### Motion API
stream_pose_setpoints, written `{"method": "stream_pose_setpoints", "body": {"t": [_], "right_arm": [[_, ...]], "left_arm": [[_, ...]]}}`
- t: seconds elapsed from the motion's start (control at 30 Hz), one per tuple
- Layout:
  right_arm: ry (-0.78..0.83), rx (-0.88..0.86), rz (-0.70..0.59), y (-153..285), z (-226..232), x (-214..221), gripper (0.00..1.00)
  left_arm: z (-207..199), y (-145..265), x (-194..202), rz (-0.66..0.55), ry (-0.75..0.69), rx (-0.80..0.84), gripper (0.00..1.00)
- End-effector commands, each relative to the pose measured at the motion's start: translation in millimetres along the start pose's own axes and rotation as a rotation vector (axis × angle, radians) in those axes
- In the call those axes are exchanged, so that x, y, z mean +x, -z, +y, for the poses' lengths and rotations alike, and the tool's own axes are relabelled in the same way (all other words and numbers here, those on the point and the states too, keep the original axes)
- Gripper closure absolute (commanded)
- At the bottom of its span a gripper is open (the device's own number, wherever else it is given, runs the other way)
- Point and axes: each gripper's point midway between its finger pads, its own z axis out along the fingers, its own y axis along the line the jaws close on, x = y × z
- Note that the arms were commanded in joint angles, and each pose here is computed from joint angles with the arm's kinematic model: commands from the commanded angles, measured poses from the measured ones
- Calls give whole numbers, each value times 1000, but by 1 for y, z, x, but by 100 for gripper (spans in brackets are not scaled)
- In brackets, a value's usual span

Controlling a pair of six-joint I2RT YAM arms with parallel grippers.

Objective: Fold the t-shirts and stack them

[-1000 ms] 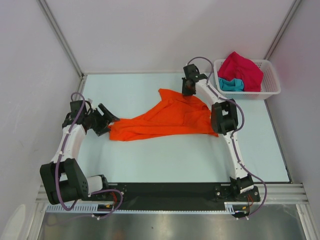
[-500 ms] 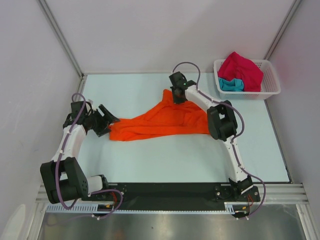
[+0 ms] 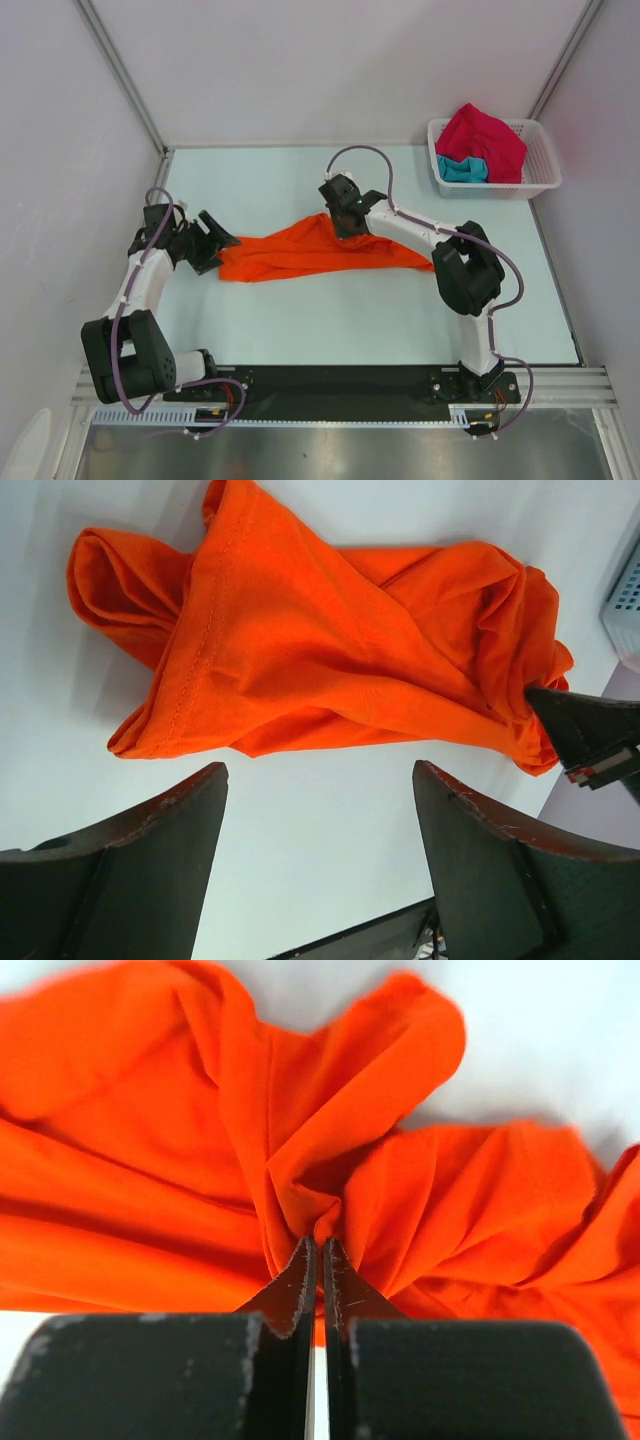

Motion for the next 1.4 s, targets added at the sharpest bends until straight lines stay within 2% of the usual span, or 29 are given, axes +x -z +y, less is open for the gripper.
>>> {"method": "stream_pose_setpoints", "body": {"t": [0.0,0.2,0.23,0.27,0.3,0.47,0.53,0.77,0.9,1.1,1.37], "right_arm": [[-69,4,-30,12,3,2,100],[-68,-18,-28,33,18,15,100],[-68,-19,-26,33,18,16,97],[-64,-18,-20,31,18,17,79],[-58,-10,-28,31,17,13,72],[-38,32,-36,17,13,-5,52],[-38,27,-71,17,13,-27,51],[-17,65,-78,-14,-1,-58,51],[-18,99,-51,-35,-18,-57,51],[-35,127,-30,-43,-38,-51,51],[-46,112,-16,-52,-39,-46,52]], "left_arm": [[-2,-3,-3,-9,-7,30,20],[-4,-3,-5,-11,-2,39,20],[-4,-4,-5,-9,-1,39,20],[-4,-4,-5,-11,-2,39,20],[-5,-4,-4,-6,1,42,20],[-4,-4,-3,-7,0,41,20],[-4,-3,-3,-12,-5,43,20],[-2,-2,-1,-14,-1,32,20],[-2,-1,-4,-20,-1,26,20],[-2,-5,-8,-15,6,18,20],[1,-9,-9,-10,8,9,20]]}}
